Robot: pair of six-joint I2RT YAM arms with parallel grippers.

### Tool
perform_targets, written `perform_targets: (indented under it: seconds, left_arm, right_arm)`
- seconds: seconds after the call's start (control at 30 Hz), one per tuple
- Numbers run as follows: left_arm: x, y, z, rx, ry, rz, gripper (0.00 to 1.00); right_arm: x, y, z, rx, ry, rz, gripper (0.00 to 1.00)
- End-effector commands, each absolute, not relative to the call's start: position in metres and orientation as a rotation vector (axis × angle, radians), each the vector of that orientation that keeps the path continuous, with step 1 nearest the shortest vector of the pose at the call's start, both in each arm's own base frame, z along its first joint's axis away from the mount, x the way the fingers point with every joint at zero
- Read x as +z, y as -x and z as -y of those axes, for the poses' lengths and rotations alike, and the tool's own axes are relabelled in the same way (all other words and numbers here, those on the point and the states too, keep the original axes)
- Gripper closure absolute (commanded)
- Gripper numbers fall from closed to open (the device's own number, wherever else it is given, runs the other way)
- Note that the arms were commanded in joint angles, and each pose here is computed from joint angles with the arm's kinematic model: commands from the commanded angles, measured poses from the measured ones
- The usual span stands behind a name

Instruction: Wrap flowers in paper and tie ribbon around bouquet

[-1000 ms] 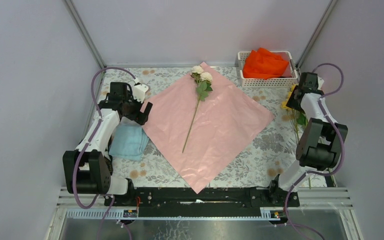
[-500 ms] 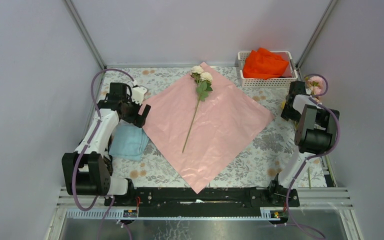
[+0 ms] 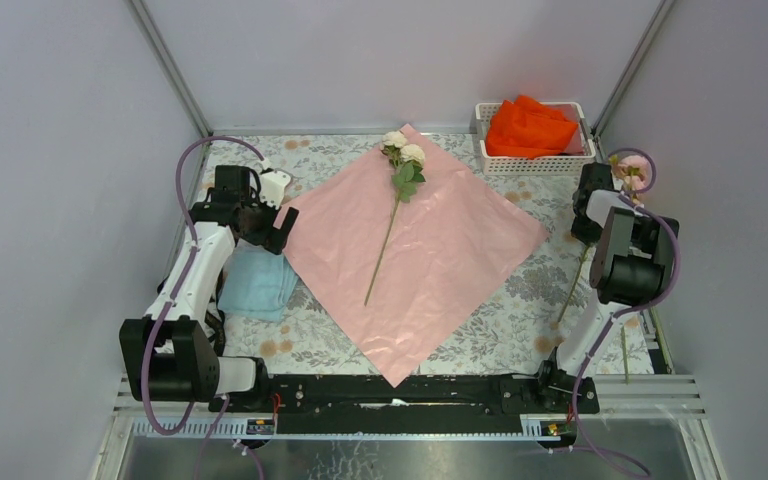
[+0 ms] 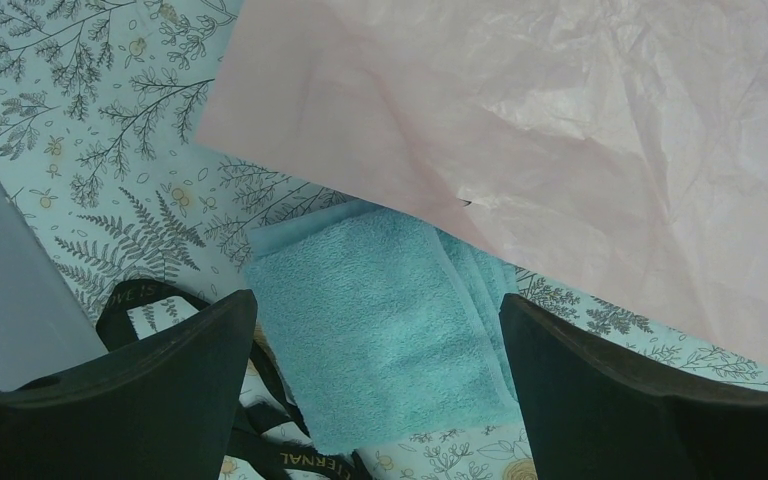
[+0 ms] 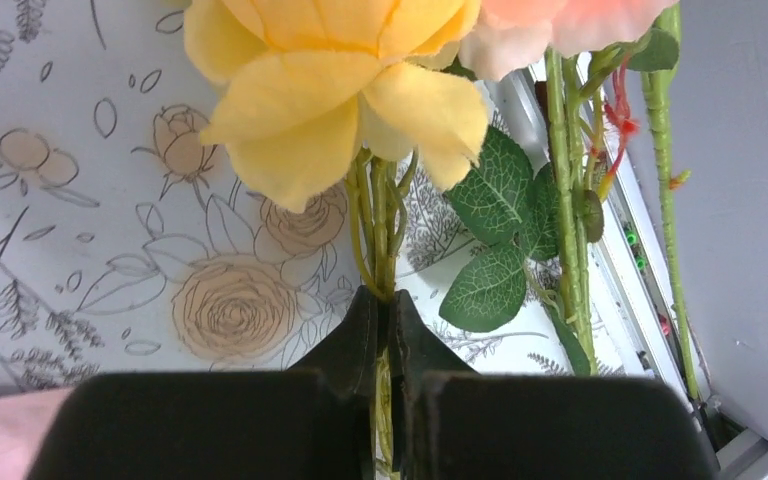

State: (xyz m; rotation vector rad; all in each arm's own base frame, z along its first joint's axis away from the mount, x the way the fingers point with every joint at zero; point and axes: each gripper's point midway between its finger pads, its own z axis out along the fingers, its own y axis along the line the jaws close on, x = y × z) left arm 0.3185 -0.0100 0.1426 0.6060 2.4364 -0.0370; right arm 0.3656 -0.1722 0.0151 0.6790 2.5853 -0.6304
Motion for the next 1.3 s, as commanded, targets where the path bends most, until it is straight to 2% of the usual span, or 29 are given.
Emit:
perform_targets:
  seconds: [0.0,0.3,0.43,0.5,0.63,0.7,0.87,1.1,1.13,1.2,1.27]
  left_arm:
    - [0.151,-0.318,0.009,-0.019,-0.610,-2.424,0.01]
    - [0.150,-0.316,0.010,-0.023,-0.626,-2.410,0.01]
    - [0.148,-0.316,0.012,-0.040,-0.617,-2.410,0.01]
    - [0.148,-0.316,0.012,-0.046,-0.612,-2.410,0.01]
    - [0.148,-0.315,0.014,-0.054,-0.612,-2.406,0.01]
    - [0.147,-0.313,0.013,-0.051,-0.615,-2.406,0.01]
    - [0.141,-0.310,0.014,-0.054,-0.614,-2.405,0.01]
    - [0.129,-0.309,0.014,-0.069,-0.622,-2.424,0.01]
    - [0.128,-0.309,0.015,-0.072,-0.622,-2.428,0.01]
    - [0.127,-0.310,0.016,-0.078,-0.625,-2.427,0.01]
    - [0.125,-0.310,0.015,-0.077,-0.628,-2.428,0.01]
  right_arm:
    - [0.072,-0.376,0.169,-0.546,-0.702,-2.467,1.00]
    - [0.247,-0.405,0.112,-0.178,-0.578,-2.054,1.00]
    - [0.301,-0.410,0.038,0.047,-0.441,-1.916,1.00]
    - [0.306,-0.414,-0.015,0.242,-0.363,-1.885,1.00]
    - [0.305,-0.417,-0.136,0.727,-0.252,-1.835,1.00]
    - [0.288,-0.417,-0.192,0.837,-0.178,-1.879,1.00]
    - [0.223,-0.424,-0.289,0.866,-0.085,-2.092,1.00]
    - [0.131,-0.437,-0.331,0.769,-0.096,-2.249,1.00]
    - [0.119,-0.438,-0.328,0.734,-0.106,-2.280,0.97]
    - [0.106,-0.436,-0.316,0.660,-0.102,-2.330,0.59]
    - [0.112,-0.438,-0.301,0.591,-0.069,-2.331,0.36]
